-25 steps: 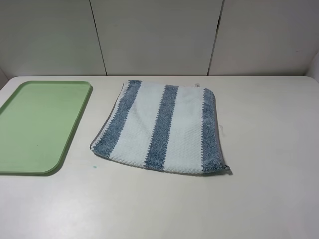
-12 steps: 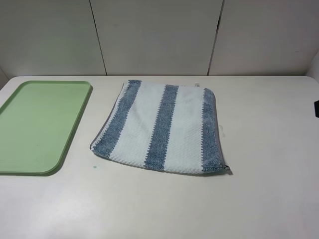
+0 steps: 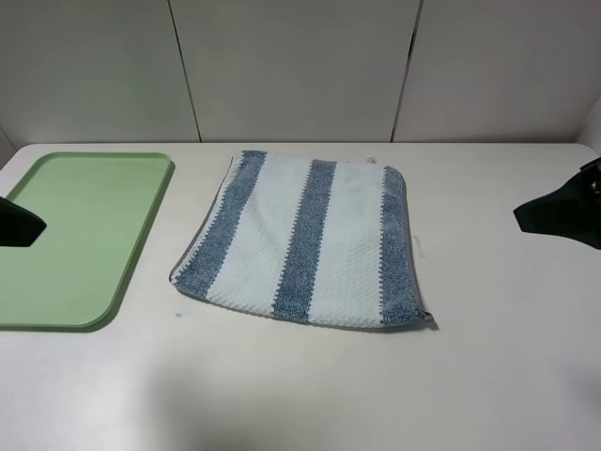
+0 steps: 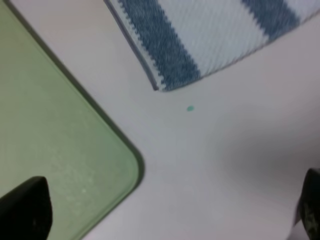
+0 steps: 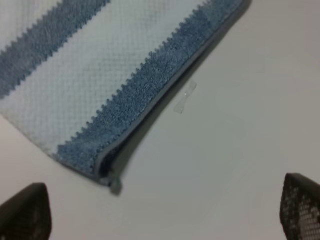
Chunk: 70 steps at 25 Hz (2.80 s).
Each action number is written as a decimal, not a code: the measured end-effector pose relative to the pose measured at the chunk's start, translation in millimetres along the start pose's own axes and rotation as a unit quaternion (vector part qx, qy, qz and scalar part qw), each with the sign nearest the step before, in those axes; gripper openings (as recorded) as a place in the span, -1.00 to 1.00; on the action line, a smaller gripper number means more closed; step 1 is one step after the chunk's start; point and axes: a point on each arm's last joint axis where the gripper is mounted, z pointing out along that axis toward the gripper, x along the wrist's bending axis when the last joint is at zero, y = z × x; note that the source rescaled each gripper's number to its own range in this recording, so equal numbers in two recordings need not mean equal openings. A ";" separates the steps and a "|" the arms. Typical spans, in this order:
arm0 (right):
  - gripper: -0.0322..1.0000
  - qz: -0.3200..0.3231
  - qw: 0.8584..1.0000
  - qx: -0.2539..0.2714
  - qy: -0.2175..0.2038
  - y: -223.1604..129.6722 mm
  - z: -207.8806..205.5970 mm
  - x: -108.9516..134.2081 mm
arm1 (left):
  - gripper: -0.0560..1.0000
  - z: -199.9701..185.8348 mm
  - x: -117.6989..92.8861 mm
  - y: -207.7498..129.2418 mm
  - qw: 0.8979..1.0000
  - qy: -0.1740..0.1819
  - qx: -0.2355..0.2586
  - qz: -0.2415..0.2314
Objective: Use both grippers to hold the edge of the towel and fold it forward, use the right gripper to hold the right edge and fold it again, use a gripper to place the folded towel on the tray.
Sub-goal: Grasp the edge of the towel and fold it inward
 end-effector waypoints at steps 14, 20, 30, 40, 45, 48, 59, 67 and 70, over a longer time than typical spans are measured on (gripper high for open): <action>1.00 -0.267 0.963 0.021 0.025 3.2 42.0 -17.2 | 0.99 75.8 13.9 38.2 0.949 0.059 0.087 0.296; 1.00 -0.294 0.954 0.040 0.039 0.2 65.4 -25.9 | 0.99 104.2 16.3 47.7 0.934 0.053 0.087 0.342; 1.00 -0.273 0.957 0.064 0.071 -8.3 101.8 -34.5 | 0.99 149.8 18.3 51.9 0.915 0.025 0.103 0.390; 1.00 -0.259 0.956 0.095 0.102 -22.0 133.0 -39.9 | 0.99 193.5 17.3 48.8 0.888 -0.009 0.118 0.444; 1.00 -0.254 0.956 0.107 0.104 -26.9 142.7 -42.4 | 0.99 208.0 13.0 49.1 0.866 -0.020 0.115 0.486; 1.00 -0.251 0.956 0.110 0.101 -28.5 146.6 -43.9 | 0.98 215.0 1.7 53.1 0.842 -0.028 0.105 0.529; 1.00 -0.247 0.959 0.106 0.088 -27.4 147.7 -46.1 | 0.96 258.9 -37.0 48.8 0.795 -0.079 0.109 0.592; 1.00 -0.245 0.960 0.105 0.088 -27.2 147.8 -46.0 | 0.94 265.2 -36.5 46.3 0.783 -0.080 0.115 0.607; 1.00 -0.245 0.960 0.105 0.089 -27.3 147.7 -45.8 | 0.93 265.4 -36.2 46.1 0.782 -0.080 0.116 0.607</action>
